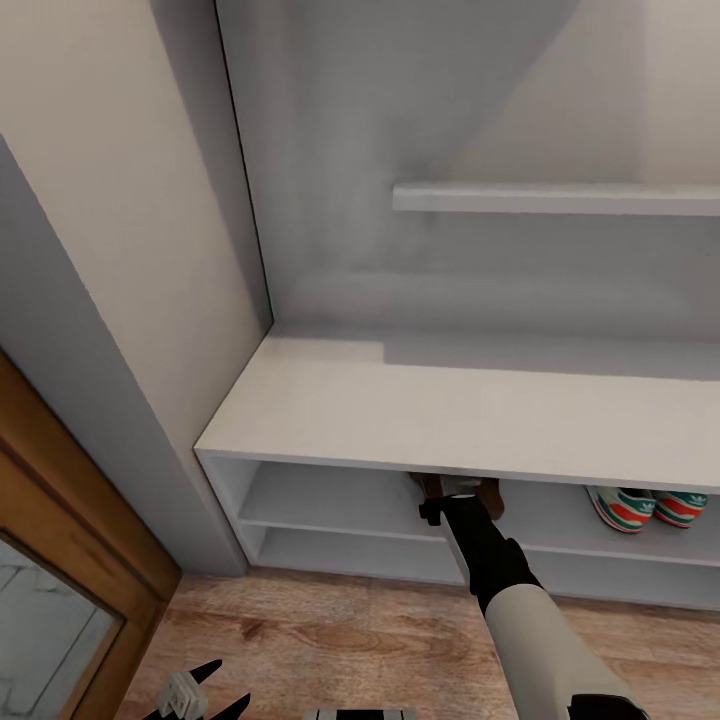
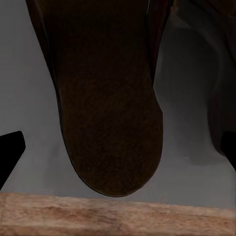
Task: Pick up the two gym shoes and the two sandals from the corridor floor and place them onto the hallstand (shoe rack) in the corridor, making sure they are on the rack and not on the floor. Arrange them so the two gym shoes are next to each other and the two sandals are next to each other.
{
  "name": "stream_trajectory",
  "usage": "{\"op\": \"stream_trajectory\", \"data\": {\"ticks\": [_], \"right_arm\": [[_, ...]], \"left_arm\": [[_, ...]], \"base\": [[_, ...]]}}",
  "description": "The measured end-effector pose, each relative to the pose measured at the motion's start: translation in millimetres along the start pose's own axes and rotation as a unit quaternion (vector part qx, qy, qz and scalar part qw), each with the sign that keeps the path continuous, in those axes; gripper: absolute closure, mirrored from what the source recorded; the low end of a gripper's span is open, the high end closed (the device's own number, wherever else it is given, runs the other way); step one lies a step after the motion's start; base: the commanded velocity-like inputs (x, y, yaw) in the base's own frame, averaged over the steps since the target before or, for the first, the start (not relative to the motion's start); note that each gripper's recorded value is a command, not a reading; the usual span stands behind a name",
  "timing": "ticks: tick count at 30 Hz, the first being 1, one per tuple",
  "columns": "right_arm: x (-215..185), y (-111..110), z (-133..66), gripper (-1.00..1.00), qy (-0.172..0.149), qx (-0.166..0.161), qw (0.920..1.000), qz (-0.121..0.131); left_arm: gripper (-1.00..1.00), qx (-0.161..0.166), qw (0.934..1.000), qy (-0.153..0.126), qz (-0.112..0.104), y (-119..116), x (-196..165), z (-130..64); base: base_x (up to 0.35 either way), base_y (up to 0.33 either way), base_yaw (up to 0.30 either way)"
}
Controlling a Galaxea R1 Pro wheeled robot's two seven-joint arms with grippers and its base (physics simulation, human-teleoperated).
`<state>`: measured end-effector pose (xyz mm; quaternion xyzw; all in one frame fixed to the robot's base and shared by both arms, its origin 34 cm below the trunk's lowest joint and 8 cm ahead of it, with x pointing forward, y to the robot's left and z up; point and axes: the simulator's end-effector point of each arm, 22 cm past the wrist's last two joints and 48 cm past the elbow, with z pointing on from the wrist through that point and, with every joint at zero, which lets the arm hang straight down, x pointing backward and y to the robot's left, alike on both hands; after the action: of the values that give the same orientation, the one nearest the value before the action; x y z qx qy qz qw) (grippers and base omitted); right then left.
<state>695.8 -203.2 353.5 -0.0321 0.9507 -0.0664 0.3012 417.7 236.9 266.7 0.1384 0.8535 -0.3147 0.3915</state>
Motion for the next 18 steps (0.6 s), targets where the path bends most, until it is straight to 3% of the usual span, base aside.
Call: {"op": "stream_trajectory", "data": {"ticks": [18], "right_arm": [[0.5,0.1,0.4,-1.00,0.001,0.000,1.0000,0.000]], "left_arm": [[-1.00,0.000,1.0000,0.000,0.000,0.1,0.3,0.1]], "base": [[-0.216,-0.134,0.000]]}}
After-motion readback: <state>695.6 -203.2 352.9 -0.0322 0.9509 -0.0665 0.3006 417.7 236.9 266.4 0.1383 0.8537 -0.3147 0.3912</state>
